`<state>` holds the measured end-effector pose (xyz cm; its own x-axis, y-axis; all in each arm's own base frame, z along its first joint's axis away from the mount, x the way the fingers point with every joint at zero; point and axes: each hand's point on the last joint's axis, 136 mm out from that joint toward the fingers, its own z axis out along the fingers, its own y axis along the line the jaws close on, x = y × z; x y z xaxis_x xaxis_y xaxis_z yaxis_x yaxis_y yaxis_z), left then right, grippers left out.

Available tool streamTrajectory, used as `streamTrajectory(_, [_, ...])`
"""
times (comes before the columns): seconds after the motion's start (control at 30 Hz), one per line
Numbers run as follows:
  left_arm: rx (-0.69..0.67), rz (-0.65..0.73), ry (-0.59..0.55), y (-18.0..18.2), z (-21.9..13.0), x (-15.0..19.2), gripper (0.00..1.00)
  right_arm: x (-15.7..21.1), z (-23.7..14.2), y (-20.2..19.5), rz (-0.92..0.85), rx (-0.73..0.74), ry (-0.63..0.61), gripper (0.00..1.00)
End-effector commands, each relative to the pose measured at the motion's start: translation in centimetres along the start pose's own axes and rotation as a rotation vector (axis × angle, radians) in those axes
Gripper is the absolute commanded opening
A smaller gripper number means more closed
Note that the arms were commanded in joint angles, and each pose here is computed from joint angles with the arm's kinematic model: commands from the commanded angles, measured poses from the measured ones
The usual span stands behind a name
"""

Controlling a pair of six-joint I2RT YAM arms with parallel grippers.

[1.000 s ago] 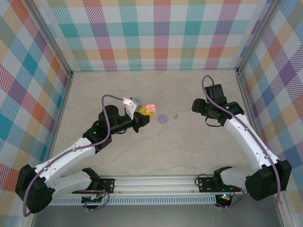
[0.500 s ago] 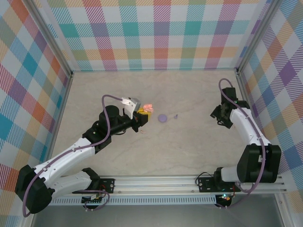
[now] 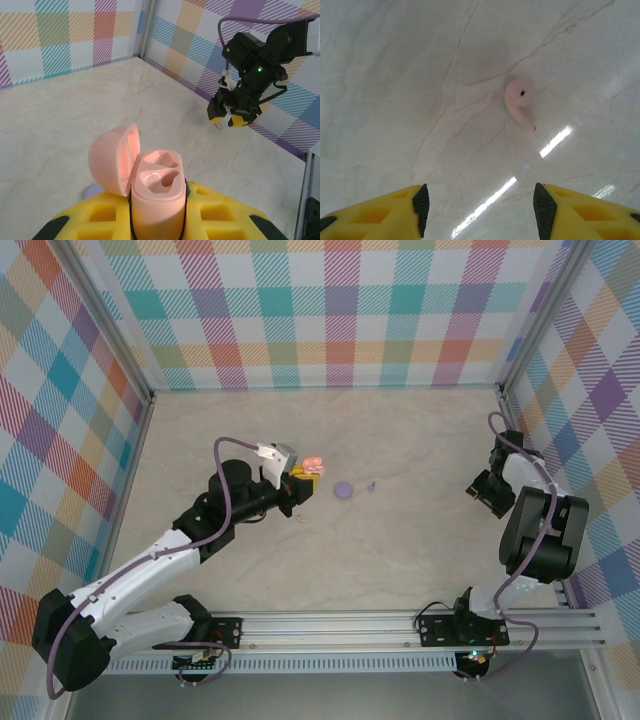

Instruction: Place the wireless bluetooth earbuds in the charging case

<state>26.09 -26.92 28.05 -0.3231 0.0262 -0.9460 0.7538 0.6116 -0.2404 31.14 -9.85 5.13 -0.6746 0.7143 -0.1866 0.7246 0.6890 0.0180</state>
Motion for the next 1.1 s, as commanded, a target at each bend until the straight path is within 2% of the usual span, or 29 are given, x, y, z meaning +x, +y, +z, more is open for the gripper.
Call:
streamTrajectory(0.0, [0.029,-0.005,-0.012,-0.9,0.2,-1.4,0.15,-1.6,0.3,0.2,-0.023,-0.001,-0.01,0.58])
streamTrajectory(0.27, [0.04,-0.014,0.0,-1.0,0.7,-1.2,0.15,-2.7,2.2,-0.9,-0.035,0.05,0.02,0.57])
streamTrajectory(0.63, [0.036,-0.017,0.008,-0.9,0.8,-1.0,0.15,-4.2,2.5,-1.5,-0.049,0.075,0.014,0.58])
streamTrajectory(0.9, [0.039,-0.018,0.013,-0.9,0.9,-1.0,0.15,-5.1,3.3,-1.6,-0.07,0.103,0.035,0.5])
streamTrajectory(1.07, [0.039,-0.018,0.015,-0.9,1.0,-0.9,0.15,-5.0,4.0,-1.4,-0.073,0.104,0.056,0.49])
